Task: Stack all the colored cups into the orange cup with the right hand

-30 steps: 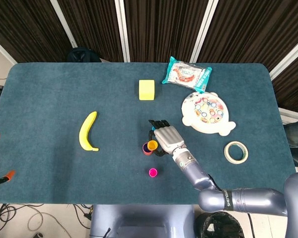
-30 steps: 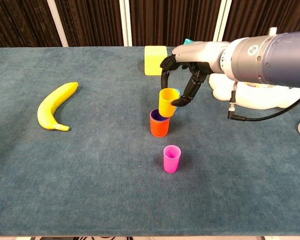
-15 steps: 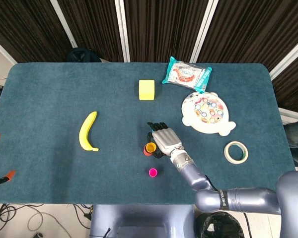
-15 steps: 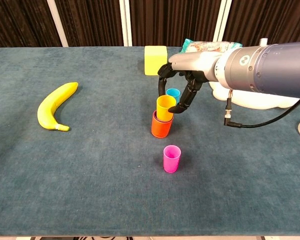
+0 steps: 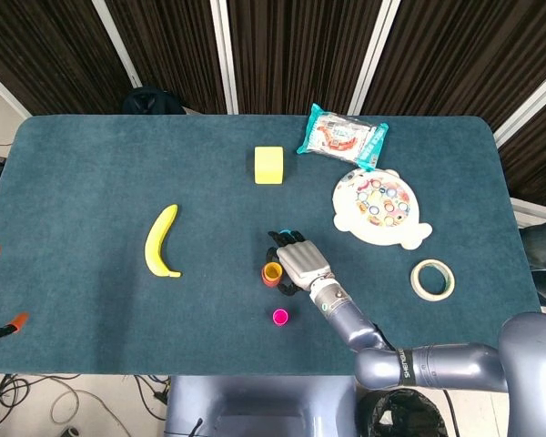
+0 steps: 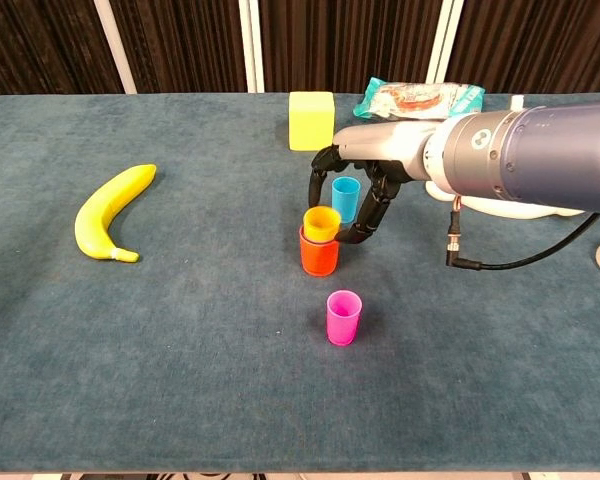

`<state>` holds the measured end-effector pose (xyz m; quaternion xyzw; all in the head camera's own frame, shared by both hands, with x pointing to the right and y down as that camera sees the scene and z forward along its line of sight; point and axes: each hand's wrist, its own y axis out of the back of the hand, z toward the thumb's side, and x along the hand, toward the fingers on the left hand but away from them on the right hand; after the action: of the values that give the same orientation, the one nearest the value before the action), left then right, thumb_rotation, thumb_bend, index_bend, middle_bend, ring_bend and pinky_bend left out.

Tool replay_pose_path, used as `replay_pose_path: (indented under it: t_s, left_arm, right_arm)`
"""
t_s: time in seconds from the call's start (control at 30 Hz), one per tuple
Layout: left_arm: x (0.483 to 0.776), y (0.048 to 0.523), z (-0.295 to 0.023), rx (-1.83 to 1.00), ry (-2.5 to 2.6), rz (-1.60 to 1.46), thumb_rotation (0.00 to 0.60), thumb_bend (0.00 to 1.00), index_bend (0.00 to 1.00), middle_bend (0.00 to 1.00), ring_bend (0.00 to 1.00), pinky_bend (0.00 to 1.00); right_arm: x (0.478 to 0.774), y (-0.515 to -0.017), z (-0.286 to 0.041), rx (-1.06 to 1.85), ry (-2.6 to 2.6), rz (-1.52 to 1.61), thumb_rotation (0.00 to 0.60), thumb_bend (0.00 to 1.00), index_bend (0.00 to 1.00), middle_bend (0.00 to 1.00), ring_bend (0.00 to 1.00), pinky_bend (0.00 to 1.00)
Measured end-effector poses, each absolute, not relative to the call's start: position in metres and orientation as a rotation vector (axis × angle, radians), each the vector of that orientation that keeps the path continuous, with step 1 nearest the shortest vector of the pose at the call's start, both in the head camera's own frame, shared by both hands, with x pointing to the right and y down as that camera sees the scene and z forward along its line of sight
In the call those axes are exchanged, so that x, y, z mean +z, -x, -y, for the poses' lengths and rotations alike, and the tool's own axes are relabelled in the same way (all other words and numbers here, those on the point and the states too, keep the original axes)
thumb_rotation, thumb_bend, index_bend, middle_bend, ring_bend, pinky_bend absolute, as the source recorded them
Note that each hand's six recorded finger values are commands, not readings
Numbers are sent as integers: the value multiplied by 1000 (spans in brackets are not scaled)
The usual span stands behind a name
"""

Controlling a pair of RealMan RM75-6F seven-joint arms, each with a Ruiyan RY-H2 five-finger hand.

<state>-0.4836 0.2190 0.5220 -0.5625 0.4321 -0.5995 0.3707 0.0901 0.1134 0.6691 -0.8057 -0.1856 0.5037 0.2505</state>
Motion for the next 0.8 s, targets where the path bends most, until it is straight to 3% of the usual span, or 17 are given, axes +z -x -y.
replay_pose_path:
  t_s: [0.2,0.53,0.8]
  left_arm:
    - [522,483,-219,-1537,1444,-1107,600,0,0,0,0,37]
    - [523,487,-218,-1546,1434,-1114,600,0,0,0,0,37]
    - [523,491,-216,-1561,1411,-1121,600,0,0,0,0,37]
  right_arm:
    - [668,-88,-115,1365,2203,499,600,387,42,0,85,75]
    - [659,-95,-92,1357,2165,620,600,386,39,0,84,75]
    - [663,-107,-74,1389,2143,679,600,387,104,0,84,75]
